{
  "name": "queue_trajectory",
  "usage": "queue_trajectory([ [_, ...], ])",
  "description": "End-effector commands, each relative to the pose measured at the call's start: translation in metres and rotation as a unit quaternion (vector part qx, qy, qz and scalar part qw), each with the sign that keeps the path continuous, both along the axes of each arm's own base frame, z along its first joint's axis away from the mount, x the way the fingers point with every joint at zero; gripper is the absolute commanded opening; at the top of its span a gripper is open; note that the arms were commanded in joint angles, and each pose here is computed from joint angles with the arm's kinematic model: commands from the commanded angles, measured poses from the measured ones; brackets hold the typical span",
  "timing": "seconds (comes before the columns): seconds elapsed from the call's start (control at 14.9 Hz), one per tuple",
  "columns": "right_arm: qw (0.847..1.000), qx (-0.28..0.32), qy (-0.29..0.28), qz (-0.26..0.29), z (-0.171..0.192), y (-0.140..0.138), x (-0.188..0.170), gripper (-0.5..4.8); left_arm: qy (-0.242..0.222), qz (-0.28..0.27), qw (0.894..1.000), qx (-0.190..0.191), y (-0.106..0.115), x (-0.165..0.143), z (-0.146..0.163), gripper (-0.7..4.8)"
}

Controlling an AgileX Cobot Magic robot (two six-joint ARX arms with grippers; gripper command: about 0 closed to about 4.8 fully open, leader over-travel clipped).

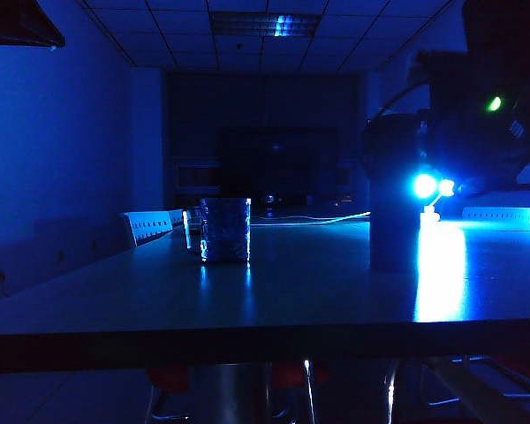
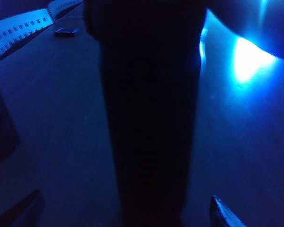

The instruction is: Pick up the black thermos cup, pour some water from it into the cup, and then put the thermos cup back on the table.

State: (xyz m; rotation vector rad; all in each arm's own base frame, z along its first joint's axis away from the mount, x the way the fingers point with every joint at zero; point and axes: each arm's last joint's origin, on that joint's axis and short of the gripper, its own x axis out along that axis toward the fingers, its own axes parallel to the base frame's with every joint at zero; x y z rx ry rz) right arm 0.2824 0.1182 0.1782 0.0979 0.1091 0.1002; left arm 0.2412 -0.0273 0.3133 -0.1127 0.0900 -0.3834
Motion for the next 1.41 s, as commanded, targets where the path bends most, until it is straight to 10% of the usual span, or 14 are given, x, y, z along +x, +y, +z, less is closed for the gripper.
queue_trajectory([
  [0.07, 1.000, 0.005, -0.020, -0.002, 0.004, 0.008, 0.018, 4.79, -0.011, -0.015, 1.000, -0.001, -0.001, 0.000, 0.004, -0.06],
  [1.41, 0.999, -0.024, -0.009, -0.024, -0.010, 0.004, 0.082, 4.79, 0.005, -0.017, 1.000, -0.001, -0.001, -0.001, 0.001, -0.06],
])
